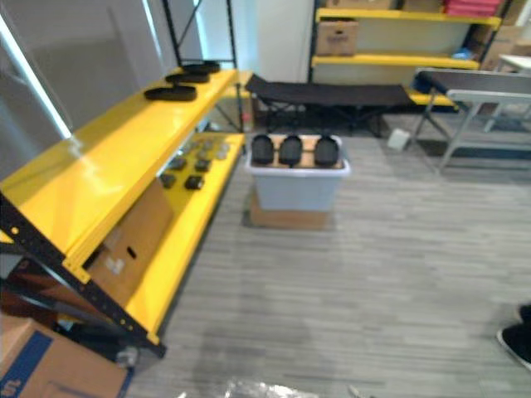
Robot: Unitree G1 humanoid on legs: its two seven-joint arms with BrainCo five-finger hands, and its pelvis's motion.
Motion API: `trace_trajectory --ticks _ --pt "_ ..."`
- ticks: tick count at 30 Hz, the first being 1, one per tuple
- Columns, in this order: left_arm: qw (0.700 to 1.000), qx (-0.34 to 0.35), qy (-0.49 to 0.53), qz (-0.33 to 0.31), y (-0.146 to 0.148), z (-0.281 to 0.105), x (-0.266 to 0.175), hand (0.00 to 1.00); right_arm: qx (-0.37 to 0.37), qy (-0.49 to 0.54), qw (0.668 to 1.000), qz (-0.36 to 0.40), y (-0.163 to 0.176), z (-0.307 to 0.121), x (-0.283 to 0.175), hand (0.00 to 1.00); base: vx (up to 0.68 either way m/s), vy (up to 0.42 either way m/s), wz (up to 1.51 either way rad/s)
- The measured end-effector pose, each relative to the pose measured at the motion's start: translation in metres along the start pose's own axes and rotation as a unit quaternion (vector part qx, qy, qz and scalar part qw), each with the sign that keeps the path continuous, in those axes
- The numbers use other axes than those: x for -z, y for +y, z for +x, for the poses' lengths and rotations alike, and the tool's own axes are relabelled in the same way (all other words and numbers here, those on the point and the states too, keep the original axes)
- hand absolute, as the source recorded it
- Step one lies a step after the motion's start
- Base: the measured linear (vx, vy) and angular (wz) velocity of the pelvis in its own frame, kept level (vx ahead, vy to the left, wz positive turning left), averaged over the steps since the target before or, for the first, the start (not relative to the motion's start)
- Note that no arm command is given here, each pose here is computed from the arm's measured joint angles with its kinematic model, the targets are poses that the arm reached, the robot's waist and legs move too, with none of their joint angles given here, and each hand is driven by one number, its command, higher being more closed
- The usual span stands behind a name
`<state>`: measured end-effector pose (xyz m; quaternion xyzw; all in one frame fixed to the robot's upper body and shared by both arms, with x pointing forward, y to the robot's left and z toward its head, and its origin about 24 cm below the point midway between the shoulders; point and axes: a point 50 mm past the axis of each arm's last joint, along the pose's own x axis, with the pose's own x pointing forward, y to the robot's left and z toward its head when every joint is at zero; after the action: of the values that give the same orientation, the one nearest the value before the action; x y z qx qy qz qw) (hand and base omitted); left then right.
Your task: Walk over and take plastic housings, then place them on the shelf
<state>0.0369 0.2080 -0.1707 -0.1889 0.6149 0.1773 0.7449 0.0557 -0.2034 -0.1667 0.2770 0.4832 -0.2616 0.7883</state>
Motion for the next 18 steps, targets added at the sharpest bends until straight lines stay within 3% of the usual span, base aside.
trace_trajectory --ticks 5,18 --pt "1.000 0.010 0.009 -0.018 0.000 0.000 0.006 0.00 0.025 0.006 0.999 0.037 -0.011 -0.003 0.007 0.00 0.11 0.036 0.05" --pt "1.000 0.025 0.005 -0.018 0.000 0.000 0.000 0.00 -0.003 -0.004 0.999 0.040 0.012 0.004 -0.002 0.00 0.05 0.012 -0.02"
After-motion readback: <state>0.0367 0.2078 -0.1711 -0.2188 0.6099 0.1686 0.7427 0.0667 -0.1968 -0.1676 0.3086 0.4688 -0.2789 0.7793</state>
